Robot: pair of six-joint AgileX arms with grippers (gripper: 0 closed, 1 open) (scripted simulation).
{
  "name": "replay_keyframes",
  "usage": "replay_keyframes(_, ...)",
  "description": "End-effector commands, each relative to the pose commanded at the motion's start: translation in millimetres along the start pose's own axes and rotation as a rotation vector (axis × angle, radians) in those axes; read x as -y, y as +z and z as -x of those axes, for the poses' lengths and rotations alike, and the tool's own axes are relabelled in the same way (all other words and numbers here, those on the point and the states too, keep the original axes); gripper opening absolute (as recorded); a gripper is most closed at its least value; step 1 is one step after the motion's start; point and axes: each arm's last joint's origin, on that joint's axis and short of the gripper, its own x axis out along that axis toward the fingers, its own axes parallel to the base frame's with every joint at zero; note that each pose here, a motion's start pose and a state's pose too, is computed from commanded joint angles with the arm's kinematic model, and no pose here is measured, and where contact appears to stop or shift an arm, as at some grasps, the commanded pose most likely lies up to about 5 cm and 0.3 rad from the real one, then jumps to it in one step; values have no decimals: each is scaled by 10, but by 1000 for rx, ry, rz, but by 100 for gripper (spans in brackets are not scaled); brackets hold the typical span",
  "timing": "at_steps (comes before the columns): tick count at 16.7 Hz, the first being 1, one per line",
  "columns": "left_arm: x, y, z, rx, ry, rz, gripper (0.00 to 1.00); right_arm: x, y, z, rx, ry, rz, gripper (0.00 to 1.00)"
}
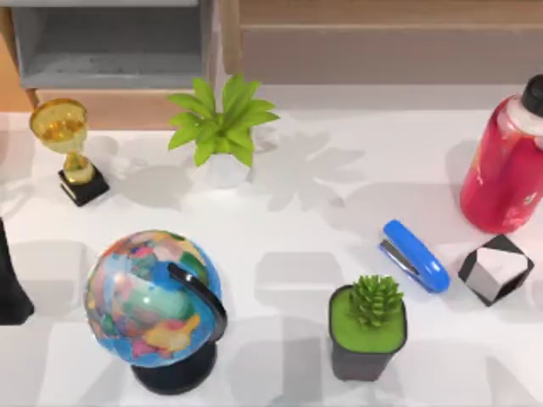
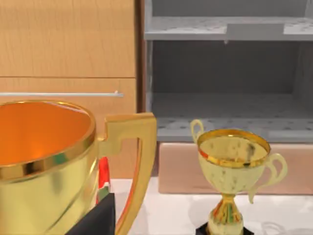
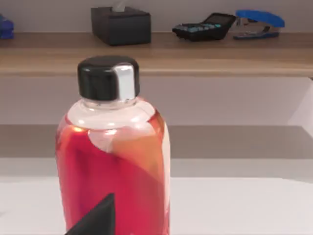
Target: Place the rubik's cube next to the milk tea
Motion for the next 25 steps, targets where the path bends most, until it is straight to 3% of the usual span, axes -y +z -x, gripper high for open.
replay_keyframes(5, 0, 0, 0, 0, 0, 0, 100, 12, 160, -5, 9, -2, 0, 100)
replay_keyframes(11, 0, 0, 0, 0, 0, 0, 100, 76, 1090, -242, 34, -6, 5, 100)
replay_keyframes(16, 0, 0, 0, 0, 0, 0, 100, 215, 1766, -964, -21, -7, 0, 100)
replay_keyframes(25, 0, 0, 0, 0, 0, 0, 100, 731, 2188, -2404, -46, -23, -11, 100)
